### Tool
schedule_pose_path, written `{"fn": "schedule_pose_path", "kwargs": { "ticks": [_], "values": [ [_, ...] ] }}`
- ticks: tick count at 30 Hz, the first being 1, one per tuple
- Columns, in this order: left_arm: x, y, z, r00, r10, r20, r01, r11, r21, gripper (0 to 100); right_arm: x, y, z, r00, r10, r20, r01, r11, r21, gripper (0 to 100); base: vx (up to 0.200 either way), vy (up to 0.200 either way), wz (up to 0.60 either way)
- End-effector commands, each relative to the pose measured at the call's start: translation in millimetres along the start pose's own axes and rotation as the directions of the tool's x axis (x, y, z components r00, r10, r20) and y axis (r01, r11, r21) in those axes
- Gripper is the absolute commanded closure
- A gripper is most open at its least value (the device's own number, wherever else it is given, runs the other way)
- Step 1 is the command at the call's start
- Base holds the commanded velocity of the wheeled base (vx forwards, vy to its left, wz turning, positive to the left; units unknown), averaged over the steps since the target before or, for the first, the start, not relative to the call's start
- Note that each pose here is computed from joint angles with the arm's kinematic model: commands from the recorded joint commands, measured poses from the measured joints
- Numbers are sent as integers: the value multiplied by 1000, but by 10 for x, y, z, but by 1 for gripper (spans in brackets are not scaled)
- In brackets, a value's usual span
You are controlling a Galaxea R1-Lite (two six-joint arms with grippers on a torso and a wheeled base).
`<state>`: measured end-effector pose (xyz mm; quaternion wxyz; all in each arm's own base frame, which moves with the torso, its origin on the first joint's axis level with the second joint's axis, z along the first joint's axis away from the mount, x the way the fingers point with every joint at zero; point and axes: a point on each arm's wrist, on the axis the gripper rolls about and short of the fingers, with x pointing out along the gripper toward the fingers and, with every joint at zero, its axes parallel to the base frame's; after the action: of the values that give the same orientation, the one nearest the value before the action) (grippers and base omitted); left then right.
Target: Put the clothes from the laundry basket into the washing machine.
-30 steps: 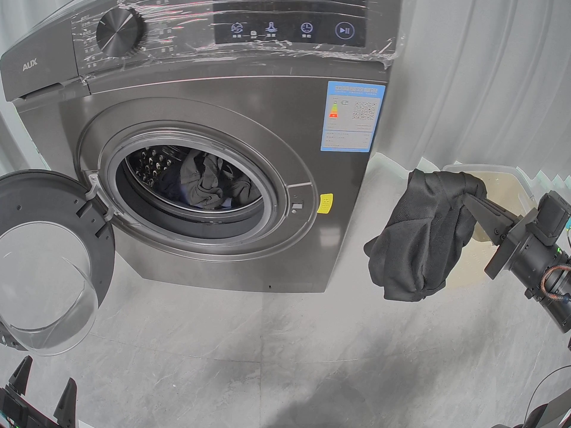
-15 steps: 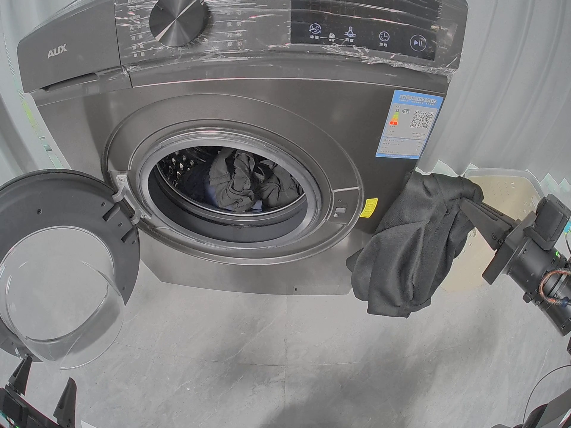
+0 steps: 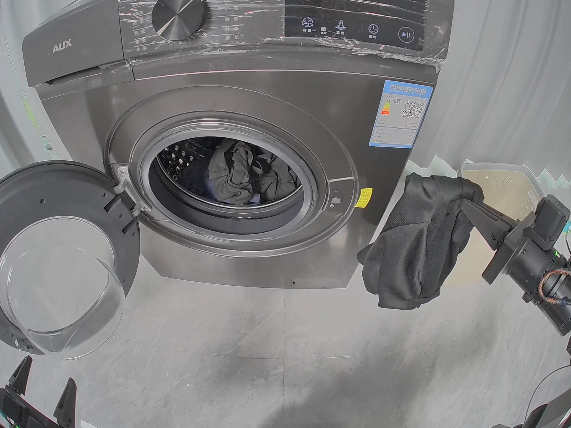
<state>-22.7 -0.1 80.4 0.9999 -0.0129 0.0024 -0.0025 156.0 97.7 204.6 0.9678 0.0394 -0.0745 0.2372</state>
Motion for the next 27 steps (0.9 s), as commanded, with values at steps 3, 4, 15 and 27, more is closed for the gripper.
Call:
{"fn": "schedule_pose_path", "kwargs": {
  "ticks": [3,4,15,27],
  "values": [
    [-2,1,-49,1000,0,2,0,1000,0,0,2,2,-3,1000,2,-2,-2,1000,1,100,0,200,0],
    [-2,1,-49,1000,0,2,0,1000,0,0,2,2,-3,1000,2,-2,-2,1000,1,100,0,200,0],
    [-2,1,-48,1000,0,3,0,1000,0,0,2,2,-3,1000,2,-2,-2,1000,1,100,0,182,0],
    [-2,1,-49,1000,0,2,0,1000,1,0,2,5,-1,1000,3,0,-3,1000,2,100,-83,0,0]
  ]
}}
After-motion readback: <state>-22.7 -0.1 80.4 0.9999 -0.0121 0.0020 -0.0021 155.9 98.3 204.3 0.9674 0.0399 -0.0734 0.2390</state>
